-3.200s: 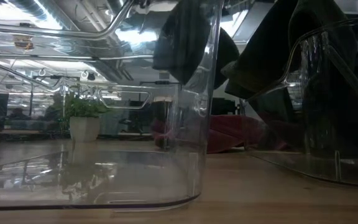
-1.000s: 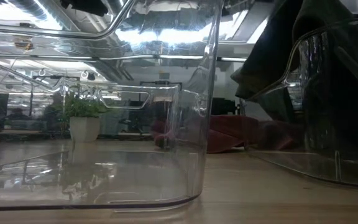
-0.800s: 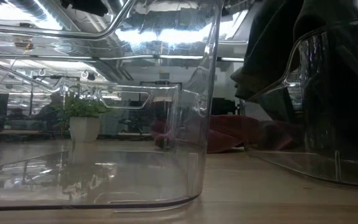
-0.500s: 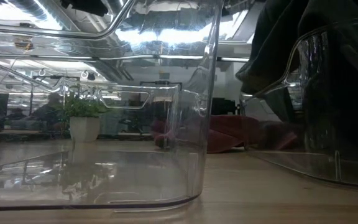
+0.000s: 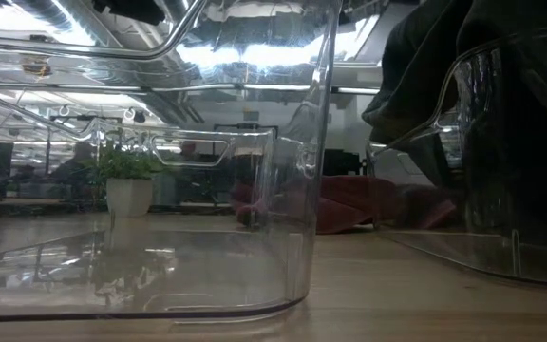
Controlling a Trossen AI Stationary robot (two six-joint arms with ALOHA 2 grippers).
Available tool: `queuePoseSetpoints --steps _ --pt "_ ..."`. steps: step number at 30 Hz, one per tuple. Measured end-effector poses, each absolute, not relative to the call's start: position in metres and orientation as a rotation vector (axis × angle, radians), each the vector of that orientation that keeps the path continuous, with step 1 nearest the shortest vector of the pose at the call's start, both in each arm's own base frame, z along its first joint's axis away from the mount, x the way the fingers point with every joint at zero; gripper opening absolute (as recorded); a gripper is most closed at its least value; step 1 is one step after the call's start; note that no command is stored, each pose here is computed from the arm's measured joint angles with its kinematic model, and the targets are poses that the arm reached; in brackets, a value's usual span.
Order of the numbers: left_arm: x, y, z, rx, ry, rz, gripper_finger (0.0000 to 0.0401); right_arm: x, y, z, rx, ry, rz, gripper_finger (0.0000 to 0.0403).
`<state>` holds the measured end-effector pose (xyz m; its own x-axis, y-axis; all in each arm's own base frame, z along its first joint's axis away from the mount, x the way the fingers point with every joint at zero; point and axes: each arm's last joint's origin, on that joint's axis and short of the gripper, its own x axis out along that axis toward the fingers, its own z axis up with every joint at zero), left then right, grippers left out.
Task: Pick & Place hat
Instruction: Put the left black cap into the right transparent bin, then put the black cap into the right transparent bin
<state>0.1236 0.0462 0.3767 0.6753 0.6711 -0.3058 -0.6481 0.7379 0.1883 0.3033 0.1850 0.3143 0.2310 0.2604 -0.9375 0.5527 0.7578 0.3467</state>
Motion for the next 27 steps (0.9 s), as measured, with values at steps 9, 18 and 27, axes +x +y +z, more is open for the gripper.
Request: queuePoseSetpoints --steps 9,18,27 --pt "0.123 0.046 0.376 0.068 0.383 0.742 0.0148 0.303 0.182 0.320 0.732 1.284 -0.292 0.0061" --pt "0.123 0.046 0.375 0.068 0.388 0.741 0.0148 0.299 0.175 0.352 0.645 1.167 -0.349 0.0153" --pt "0.123 0.045 0.375 0.058 0.388 0.689 0.0148 0.282 0.135 0.413 0.447 0.891 -0.593 0.0132"
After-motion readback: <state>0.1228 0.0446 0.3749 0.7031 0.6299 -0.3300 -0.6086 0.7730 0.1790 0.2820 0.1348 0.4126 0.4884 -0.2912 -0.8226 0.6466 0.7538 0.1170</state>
